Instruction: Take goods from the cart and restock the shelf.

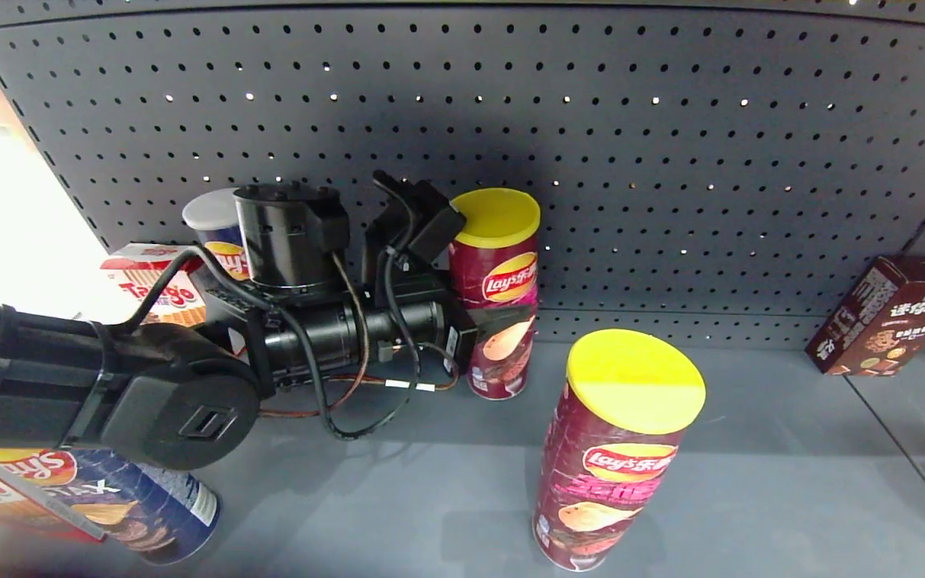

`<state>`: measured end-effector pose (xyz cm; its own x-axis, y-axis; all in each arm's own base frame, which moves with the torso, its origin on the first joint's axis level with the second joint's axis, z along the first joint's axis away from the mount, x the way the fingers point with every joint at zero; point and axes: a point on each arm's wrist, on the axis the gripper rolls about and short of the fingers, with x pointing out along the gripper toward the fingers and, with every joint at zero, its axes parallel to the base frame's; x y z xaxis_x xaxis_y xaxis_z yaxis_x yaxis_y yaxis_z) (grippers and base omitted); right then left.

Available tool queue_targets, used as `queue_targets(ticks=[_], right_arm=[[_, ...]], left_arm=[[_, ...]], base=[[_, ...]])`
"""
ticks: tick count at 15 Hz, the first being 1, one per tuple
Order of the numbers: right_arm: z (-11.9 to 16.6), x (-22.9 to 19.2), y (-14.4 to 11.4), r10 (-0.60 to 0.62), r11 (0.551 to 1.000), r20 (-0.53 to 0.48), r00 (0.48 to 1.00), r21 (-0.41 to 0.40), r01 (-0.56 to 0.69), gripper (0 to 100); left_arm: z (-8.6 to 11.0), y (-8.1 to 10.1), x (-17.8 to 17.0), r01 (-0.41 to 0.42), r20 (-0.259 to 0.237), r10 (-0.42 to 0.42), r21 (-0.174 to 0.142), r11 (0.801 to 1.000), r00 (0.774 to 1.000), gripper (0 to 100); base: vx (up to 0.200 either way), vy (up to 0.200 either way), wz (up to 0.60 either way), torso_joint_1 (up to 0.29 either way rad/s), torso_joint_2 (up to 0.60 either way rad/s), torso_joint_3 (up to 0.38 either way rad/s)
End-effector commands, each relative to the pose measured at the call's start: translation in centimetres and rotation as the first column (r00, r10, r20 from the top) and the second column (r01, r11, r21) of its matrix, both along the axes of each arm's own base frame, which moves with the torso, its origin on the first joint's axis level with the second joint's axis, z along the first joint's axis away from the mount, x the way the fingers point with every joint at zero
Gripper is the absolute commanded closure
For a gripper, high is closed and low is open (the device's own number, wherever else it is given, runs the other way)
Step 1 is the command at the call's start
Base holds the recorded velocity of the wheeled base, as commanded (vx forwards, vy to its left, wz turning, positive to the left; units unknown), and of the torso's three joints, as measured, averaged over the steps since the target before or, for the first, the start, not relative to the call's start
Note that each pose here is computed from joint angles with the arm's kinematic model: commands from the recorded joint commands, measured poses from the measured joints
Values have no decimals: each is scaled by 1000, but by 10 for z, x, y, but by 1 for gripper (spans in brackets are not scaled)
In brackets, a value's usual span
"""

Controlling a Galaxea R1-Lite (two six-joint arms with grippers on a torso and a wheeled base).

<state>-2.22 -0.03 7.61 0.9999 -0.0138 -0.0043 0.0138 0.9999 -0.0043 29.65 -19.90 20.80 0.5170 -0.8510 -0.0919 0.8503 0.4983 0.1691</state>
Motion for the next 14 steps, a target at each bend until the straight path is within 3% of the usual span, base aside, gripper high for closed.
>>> queue_targets(ticks=[1,10,12,14], right_arm=[[0,0,0,0,1000,0,1000,0,0,0],[0,0,0,0,1000,0,1000,0,0,0],[0,0,0,0,1000,0,1000,0,0,0],[0,0,0,0,1000,0,1000,0,0,0]], left_arm=[[-5,-8,6,10,-7,-10,4,1000,1000,100],[-9,-19,19,65,-8,-65,0,998,998,100],[-5,-19,22,67,-30,-66,14,998,997,100],[-1,-20,29,66,-22,-65,41,997,998,100]], base=[[0,0,0,0,0,0],[0,0,0,0,0,0],[0,0,0,0,0,0],[0,0,0,0,0,0]])
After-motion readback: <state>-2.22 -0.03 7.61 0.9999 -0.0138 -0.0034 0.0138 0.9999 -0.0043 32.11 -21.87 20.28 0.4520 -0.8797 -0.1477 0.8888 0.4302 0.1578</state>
